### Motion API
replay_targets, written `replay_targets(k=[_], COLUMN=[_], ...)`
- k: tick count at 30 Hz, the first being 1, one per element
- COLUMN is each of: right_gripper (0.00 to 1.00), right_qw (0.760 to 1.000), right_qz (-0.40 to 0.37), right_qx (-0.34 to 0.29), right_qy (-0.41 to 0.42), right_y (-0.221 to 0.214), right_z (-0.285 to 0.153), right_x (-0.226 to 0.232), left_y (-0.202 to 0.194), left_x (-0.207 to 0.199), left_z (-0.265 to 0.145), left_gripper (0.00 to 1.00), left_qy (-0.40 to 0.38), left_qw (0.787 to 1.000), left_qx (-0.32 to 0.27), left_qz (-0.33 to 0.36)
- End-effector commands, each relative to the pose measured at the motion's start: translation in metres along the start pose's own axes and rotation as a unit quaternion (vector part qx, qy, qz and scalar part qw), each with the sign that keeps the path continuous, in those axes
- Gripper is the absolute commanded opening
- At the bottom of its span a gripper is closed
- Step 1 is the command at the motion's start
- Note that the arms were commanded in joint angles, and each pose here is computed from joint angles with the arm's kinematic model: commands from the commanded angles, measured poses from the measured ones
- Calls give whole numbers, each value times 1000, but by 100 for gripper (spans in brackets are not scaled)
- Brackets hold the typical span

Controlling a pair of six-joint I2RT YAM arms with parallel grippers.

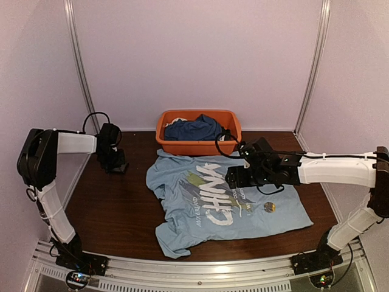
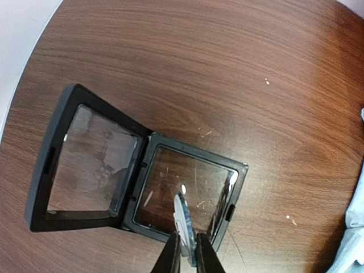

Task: Pin the brooch onto the clothing
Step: Pick up the brooch from the brooch box.

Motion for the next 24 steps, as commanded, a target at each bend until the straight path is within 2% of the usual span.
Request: replay_targets(k=[1,7,11,17,22,24], right_gripper=[86,86,86,89,91,92], right_qw=[1000,1000,1000,997,980,959], right_qz=[-3,-6,-16,-59,-133,-195], right_qx=[-2,0,-3,-37,-120,-178], right_qy=[-5,-5,-1,32,88,104], right_y=[2,3,7,27,38,35], right_z=[2,3,1,-15,-39,-52], right_x=[3,5,7,18,32,38], left_y=[7,13,14,5,-19,-34], left_x=[2,-1,-10,-50,-98,-122], left_z=[-17,-29,-36,-59,-90,-103], left_gripper=[7,0,0,0,0,0], left_qy=[-14,-30,-55,-123,-199,-253], left_qw=[1000,999,998,992,979,967], left_qx=[-17,-27,-26,-25,-22,-8], left_qz=[-15,-19,-18,12,28,32])
Point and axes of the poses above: each gripper's point midway between its finger pads, its own z axis out along the fingers, its own x axis along the line the jaws close on, y = z × x, the point moved 6 cm from there along -z, back along the fingers, and after that the axes turned 3 degrees about -z, right-handed, at the moved point
